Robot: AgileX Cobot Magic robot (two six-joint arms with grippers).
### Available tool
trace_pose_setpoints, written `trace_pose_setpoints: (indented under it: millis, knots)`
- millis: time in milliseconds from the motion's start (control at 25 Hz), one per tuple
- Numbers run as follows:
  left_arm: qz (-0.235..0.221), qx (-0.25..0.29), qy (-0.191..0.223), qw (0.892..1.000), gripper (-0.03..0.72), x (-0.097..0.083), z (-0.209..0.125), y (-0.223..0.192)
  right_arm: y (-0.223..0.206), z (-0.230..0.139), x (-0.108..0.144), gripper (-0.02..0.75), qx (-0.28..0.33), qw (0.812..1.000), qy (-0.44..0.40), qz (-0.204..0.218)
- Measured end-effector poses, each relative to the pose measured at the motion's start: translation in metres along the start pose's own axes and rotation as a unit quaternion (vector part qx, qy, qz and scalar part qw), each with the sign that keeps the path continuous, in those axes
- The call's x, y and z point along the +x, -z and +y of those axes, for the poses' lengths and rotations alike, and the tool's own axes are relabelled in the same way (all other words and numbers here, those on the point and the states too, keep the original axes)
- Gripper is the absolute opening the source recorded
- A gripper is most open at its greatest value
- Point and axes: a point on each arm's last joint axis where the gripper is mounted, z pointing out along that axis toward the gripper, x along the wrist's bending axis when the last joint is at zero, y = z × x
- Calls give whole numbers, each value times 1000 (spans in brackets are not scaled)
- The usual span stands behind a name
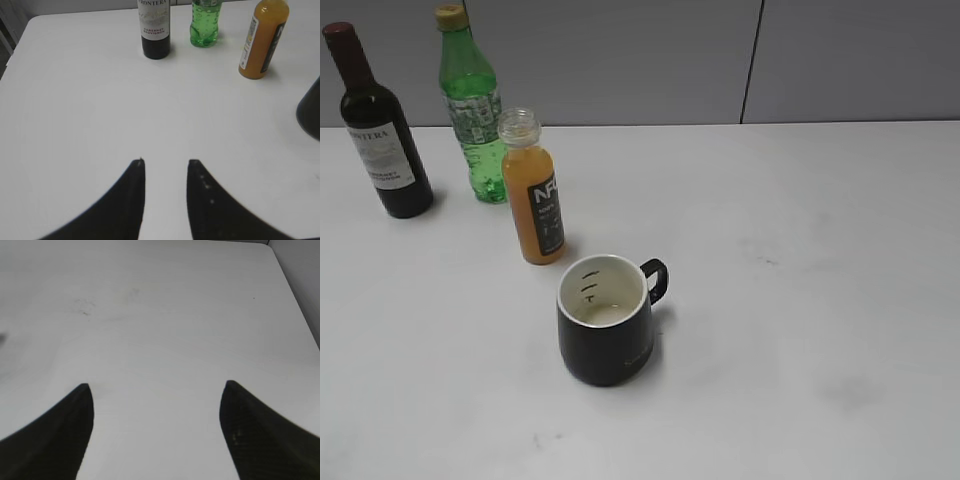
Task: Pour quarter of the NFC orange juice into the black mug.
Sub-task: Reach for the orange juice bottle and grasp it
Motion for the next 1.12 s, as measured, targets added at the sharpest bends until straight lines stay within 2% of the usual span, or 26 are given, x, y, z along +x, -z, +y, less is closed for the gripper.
trace_pose_setpoints:
  millis: [1120]
  knots:
    - [0,0,0,1000,232,0,0,0,0,0,0,595,0,1000,-1,0]
